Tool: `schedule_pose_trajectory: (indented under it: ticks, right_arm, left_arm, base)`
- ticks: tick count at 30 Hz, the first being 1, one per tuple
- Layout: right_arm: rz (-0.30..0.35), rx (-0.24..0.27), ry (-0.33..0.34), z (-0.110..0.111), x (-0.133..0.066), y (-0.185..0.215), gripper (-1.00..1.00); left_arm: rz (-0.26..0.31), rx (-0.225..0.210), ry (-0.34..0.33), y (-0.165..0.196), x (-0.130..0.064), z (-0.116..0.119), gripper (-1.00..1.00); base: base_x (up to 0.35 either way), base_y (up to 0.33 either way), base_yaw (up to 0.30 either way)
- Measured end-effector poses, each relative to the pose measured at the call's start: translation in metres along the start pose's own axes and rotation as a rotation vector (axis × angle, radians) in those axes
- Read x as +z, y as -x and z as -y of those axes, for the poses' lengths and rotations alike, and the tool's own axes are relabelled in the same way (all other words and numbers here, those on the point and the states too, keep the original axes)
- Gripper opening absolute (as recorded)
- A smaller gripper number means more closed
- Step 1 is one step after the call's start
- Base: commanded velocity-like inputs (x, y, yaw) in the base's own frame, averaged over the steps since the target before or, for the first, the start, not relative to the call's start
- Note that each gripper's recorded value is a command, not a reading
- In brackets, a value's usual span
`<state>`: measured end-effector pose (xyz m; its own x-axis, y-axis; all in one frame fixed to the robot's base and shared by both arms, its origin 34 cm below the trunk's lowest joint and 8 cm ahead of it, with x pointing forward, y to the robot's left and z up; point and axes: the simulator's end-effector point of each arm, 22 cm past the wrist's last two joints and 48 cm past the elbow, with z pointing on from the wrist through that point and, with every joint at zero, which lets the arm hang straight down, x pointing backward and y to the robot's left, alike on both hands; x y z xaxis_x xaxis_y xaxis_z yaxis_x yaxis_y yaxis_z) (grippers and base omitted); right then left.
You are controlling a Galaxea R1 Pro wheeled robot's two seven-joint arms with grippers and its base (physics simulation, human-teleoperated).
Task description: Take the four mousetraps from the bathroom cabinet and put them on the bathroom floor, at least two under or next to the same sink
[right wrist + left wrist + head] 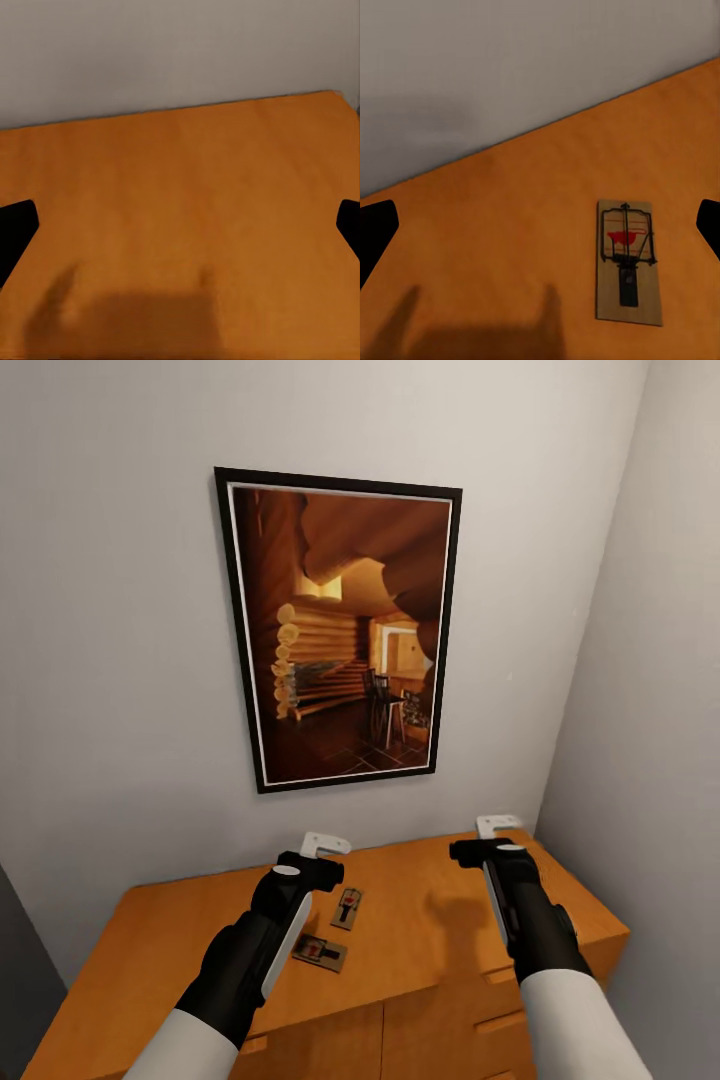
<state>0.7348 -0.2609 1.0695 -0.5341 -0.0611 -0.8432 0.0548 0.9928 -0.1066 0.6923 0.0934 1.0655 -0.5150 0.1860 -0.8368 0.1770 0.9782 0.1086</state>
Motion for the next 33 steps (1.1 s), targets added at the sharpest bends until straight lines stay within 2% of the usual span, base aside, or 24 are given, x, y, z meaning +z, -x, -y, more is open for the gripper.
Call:
schedule_pose_trajectory:
  ticks: [3,8,15,20,33]
  right_arm:
    - [-0.007,-0.022,0.014,-0.009,0.001,-0.003,1.00]
    - [-0.010,-0.032,0.021,-0.014,0.002,-0.004,1.00]
    - [-0.011,-0.035,0.022,-0.015,0.002,-0.004,1.00]
    - [-0.010,-0.036,0.022,-0.015,0.002,-0.004,1.00]
    - [-0.010,-0.036,0.020,-0.014,0.002,-0.004,1.00]
  left_arm:
    - [0.000,0.000,0.001,0.000,0.000,0.000,1.00]
    - [-0.003,0.000,-0.001,-0.001,0.000,0.000,1.00]
    - [-0.048,0.009,-0.001,-0.017,0.005,0.001,1.00]
    - [-0.089,0.018,-0.001,-0.027,0.005,0.002,1.00]
    - [-0.106,0.018,-0.003,-0.031,0.005,0.002,1.00]
  base:
    - [0.000,0.000,0.000]
    - [0.000,0.000,0.000]
    - [0.000,-0.022,0.000]
    - [0.000,-0.192,0.000]
    - [0.000,-0.070,0.000]
